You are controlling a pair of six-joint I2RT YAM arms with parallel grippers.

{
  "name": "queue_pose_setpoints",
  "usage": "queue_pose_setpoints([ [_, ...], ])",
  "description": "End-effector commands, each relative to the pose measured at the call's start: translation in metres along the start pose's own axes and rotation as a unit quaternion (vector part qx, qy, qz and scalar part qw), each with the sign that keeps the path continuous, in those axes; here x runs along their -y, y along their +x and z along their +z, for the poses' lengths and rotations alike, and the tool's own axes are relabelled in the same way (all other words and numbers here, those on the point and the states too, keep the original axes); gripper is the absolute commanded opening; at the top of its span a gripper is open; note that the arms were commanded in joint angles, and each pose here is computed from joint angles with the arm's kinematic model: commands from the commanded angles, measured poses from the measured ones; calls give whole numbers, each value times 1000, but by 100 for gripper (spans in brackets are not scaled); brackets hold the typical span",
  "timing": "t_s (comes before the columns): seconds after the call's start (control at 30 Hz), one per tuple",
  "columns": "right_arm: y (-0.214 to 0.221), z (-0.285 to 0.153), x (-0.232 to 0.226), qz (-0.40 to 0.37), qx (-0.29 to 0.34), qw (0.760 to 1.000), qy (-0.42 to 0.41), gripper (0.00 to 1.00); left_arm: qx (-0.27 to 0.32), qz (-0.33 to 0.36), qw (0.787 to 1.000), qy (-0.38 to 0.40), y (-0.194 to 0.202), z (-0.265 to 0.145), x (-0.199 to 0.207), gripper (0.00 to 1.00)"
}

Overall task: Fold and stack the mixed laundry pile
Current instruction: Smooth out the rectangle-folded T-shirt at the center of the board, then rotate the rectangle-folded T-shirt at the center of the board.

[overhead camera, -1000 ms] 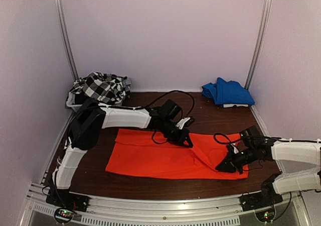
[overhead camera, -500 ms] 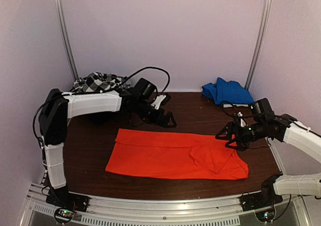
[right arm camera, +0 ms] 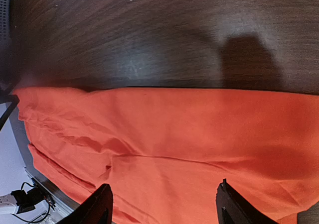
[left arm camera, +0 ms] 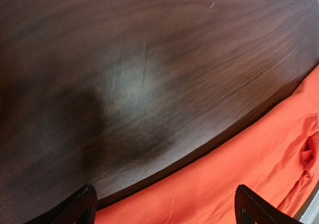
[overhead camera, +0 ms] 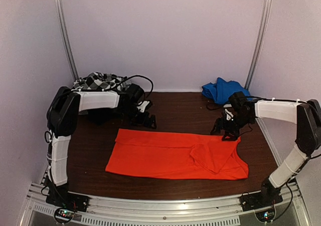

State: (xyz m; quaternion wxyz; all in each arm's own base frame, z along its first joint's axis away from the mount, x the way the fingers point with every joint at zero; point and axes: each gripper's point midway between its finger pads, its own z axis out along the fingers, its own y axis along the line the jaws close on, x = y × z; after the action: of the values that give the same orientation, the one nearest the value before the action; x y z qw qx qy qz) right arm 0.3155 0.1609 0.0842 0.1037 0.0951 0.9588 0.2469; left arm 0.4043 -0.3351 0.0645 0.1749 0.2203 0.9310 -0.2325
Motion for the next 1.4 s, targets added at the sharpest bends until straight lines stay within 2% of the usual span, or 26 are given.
queue_pose_setpoints([
  [0.0, 0, 10, 40, 11, -5, 998, 60, 71, -71, -3, 995, -64, 41, 21, -32, 98],
  [0.23, 3, 39, 79, -8, -44, 991, 126, 69, -137, -15, 982, -128, 96, 28, -66, 98],
  [0.4, -28, 66, 87, -57, -51, 984, 163, 65, -153, -15, 973, -173, 127, 2, -79, 98],
  [0.57, -96, 89, 41, -121, -30, 982, 143, 64, -160, -41, 967, -196, 160, -27, -87, 98],
  [0.63, -123, 102, 9, -161, -23, 979, 126, 64, -173, -65, 961, -205, 187, -36, -90, 98],
  [0.77, -147, 142, -53, -220, -20, 973, 68, 63, -199, -96, 956, -193, 233, -50, -84, 98],
  [0.83, -159, 150, -74, -226, -13, 973, 54, 64, -193, -98, 957, -194, 242, -63, -79, 98],
  [0.93, -187, 126, -105, -225, 34, 973, 32, 67, -153, -108, 967, -171, 235, -84, -65, 98],
  [1.1, -198, 45, -144, -226, 100, 969, -5, 70, -34, -41, 990, -133, 169, -124, -27, 98],
  [1.23, -166, 10, -147, -197, 101, 974, -39, 68, -6, 7, 993, -120, 124, -126, -8, 98],
  [1.37, -118, 25, -120, -154, 52, 986, -46, 57, -17, 70, 990, -119, 103, -103, 9, 98],
])
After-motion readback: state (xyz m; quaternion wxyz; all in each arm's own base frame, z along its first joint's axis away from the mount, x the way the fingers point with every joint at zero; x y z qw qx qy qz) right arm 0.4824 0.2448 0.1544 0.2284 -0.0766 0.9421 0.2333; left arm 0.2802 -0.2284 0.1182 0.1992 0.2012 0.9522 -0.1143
